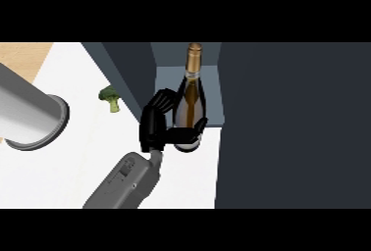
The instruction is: Pick up the wine, place it into the cabinet and close the cabinet
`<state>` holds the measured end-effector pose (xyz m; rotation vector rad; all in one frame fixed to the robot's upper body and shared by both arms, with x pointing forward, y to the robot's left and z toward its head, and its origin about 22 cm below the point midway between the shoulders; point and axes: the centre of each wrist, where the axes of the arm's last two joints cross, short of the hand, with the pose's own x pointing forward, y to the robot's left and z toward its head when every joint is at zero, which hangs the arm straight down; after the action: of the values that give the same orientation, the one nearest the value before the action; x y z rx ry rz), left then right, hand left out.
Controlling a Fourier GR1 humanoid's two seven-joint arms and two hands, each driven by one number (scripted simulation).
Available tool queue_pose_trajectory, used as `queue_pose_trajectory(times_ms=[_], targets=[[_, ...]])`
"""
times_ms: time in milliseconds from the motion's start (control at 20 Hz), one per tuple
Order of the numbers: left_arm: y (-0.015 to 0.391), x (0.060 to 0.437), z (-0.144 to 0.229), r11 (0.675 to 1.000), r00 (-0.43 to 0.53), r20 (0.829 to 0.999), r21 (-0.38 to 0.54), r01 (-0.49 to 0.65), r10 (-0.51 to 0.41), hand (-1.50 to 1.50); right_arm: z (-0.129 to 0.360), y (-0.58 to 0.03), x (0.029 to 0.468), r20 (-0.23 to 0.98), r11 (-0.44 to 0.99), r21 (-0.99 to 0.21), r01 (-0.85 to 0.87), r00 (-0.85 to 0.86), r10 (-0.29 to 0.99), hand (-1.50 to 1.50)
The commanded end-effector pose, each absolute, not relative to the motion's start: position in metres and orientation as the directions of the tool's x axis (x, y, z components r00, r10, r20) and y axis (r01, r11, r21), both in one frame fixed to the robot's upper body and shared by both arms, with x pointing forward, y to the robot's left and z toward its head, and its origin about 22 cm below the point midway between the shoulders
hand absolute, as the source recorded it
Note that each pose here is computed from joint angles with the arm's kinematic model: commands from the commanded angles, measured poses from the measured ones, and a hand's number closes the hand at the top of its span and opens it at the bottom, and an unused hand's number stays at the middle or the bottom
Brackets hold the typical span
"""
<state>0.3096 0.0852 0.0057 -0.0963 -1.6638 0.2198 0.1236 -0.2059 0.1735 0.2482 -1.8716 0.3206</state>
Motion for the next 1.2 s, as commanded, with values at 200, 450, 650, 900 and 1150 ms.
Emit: queue_pose_trajectory(times_ms=[200, 450, 650, 900, 1150], targets=[[0.082, 0.324, -0.015, 0.971, -0.085, 0.976, -0.209, -0.118, 0.2, 1.5, 0.203, -0.211, 0.08, 0.929, 0.918, -0.038, -0.394, -0.353, -0.113, -1.5], [0.091, 0.329, -0.027, 0.956, -0.068, 0.961, -0.273, -0.109, 0.267, 1.5, 0.196, -0.21, 0.091, 0.928, 0.933, -0.03, -0.358, -0.356, -0.107, -1.5], [0.082, 0.333, -0.025, 0.955, -0.055, 0.964, -0.267, -0.132, 0.261, 1.5, 0.205, -0.212, 0.083, 0.93, 0.92, -0.029, -0.391, -0.349, -0.119, -1.5], [0.078, 0.356, -0.013, 0.955, -0.058, 0.966, -0.256, -0.149, 0.25, 1.5, 0.2, -0.216, 0.086, 0.936, 0.923, -0.042, -0.382, -0.339, -0.098, -1.5], [0.077, 0.381, 0.009, 0.95, -0.04, 0.964, -0.265, -0.165, 0.262, 1.5, 0.201, -0.216, 0.08, 0.94, 0.923, -0.035, -0.383, -0.327, -0.1, -1.5]])
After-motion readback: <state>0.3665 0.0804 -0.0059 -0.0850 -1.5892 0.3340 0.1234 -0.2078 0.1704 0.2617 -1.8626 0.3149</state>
